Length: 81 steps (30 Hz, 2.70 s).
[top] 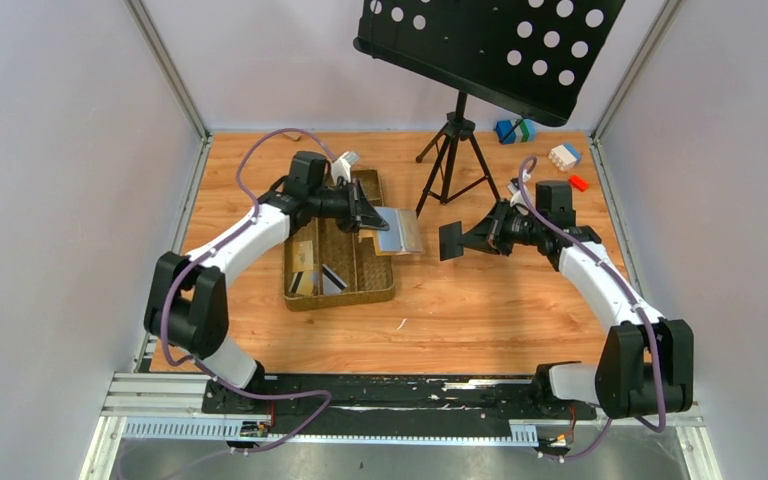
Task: Take the credit cards out of the card holder
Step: Remove the credit card from the card holder, then place the credit card in the storage box.
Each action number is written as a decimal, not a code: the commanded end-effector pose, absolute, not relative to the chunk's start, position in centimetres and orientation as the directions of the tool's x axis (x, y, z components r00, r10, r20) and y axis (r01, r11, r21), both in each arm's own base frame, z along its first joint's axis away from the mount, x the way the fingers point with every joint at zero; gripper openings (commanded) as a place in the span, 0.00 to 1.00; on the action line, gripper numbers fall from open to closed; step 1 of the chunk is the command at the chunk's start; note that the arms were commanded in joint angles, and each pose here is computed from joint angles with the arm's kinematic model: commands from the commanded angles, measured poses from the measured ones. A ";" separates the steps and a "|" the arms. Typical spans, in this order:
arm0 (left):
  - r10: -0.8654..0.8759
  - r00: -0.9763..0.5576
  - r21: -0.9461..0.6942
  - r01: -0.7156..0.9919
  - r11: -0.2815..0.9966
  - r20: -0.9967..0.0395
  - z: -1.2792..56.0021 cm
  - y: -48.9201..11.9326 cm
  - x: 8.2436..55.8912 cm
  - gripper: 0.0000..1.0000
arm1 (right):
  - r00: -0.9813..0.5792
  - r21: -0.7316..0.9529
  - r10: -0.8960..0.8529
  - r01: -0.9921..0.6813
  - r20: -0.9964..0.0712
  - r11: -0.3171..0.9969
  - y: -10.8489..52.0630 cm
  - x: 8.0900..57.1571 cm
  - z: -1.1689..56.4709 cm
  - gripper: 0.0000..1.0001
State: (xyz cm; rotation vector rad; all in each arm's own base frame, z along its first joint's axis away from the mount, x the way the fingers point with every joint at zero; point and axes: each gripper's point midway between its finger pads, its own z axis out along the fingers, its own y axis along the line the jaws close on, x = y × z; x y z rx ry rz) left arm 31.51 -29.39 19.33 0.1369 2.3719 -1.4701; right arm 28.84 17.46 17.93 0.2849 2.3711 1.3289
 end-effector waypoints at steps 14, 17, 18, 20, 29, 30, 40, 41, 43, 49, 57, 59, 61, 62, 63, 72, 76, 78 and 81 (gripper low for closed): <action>-0.335 -0.747 -0.623 0.132 0.771 -0.574 23.1 -16.4 32.8 0.00 | -0.876 0.654 0.107 -0.264 -0.470 0.709 27.3 29.9 19.3 0.00; -0.392 -0.715 -0.630 0.086 0.772 -0.579 24.0 -15.8 33.0 0.00 | -0.879 0.642 0.091 -0.268 -0.468 0.718 29.3 30.6 18.8 0.00; -0.408 -0.704 -0.635 0.079 0.769 -0.581 24.5 -15.7 33.0 0.00 | -0.881 0.637 0.080 -0.272 -0.467 0.721 29.9 30.8 18.6 0.00; -0.428 -0.687 -0.638 0.068 0.767 -0.587 25.2 -15.4 32.8 0.00 | -0.882 0.622 0.055 -0.284 -0.467 0.730 31.0 31.3 18.4 0.00; -0.459 -0.607 -0.544 -0.051 0.837 -0.649 25.9 -11.8 31.8 0.00 | -0.881 0.542 0.016 -0.276 -0.473 0.794 33.1 35.2 16.8 0.00; -0.461 -0.604 -0.541 -0.058 0.839 -0.650 25.8 -11.6 31.7 0.00 | -0.882 0.536 0.014 -0.273 -0.470 0.799 33.3 35.5 16.5 0.00; -0.463 -0.613 -0.556 -0.046 0.830 -0.641 25.1 -11.9 31.3 0.00 | -0.887 0.528 0.019 -0.257 -0.462 0.809 35.3 38.0 15.1 0.00; -0.461 -0.615 -0.555 -0.045 0.830 -0.640 25.0 -11.9 31.3 0.00 | -0.883 0.524 0.019 -0.261 -0.469 0.811 35.6 38.5 15.2 0.00; -0.459 -0.620 -0.559 -0.040 0.828 -0.637 24.9 -12.1 31.3 0.00 | -0.878 0.508 0.010 -0.267 -0.478 0.819 35.8 39.3 15.0 0.00; -0.449 -0.630 -0.553 -0.037 0.833 -0.634 24.5 -12.2 31.4 0.00 | -0.900 0.527 0.016 -0.242 -0.436 0.814 36.8 38.9 13.5 0.00; -0.430 -0.655 -0.543 -0.035 0.839 -0.622 23.5 -12.4 31.3 0.00 | -0.912 0.502 0.015 -0.212 -0.410 0.838 37.6 38.2 11.0 0.00; -0.427 -0.665 -0.544 -0.037 0.838 -0.613 23.1 -12.5 31.3 0.00 | -0.912 0.477 0.013 -0.203 -0.411 0.855 37.6 38.0 10.5 0.04; -0.421 -0.674 -0.547 -0.031 0.837 -0.607 22.9 -12.7 31.3 0.00 | -0.919 0.459 0.010 -0.187 -0.393 0.868 37.3 38.0 9.6 0.07; -0.419 -0.678 -0.548 -0.028 0.836 -0.605 22.9 -12.8 31.4 0.00 | -0.922 0.450 0.007 -0.182 -0.388 0.874 37.2 38.0 9.5 0.09; -0.416 -0.681 -0.549 -0.024 0.836 -0.603 22.8 -12.9 31.5 0.00 | -0.923 0.438 0.004 -0.178 -0.384 0.881 37.0 38.0 9.4 0.11; -0.356 -0.719 -0.585 0.087 0.806 -0.597 22.8 -15.0 32.3 0.00 | -0.885 0.343 -0.054 -0.234 -0.462 0.910 35.1 38.6 12.7 0.32; -0.321 -0.732 -0.608 0.158 0.778 -0.601 23.3 -16.2 32.4 0.00 | -0.830 0.374 -0.117 -0.365 -0.545 0.852 35.0 37.1 16.9 0.40; -0.314 -0.732 -0.620 0.185 0.762 -0.604 23.6 -16.7 32.6 0.00 | -0.809 0.393 -0.125 -0.407 -0.575 0.825 34.6 36.2 18.1 0.45; -0.289 -0.745 -0.664 0.265 0.699 -0.601 24.3 -18.2 32.2 0.00 | -0.785 0.404 -0.091 -0.411 -0.613 0.817 32.5 35.1 20.7 0.45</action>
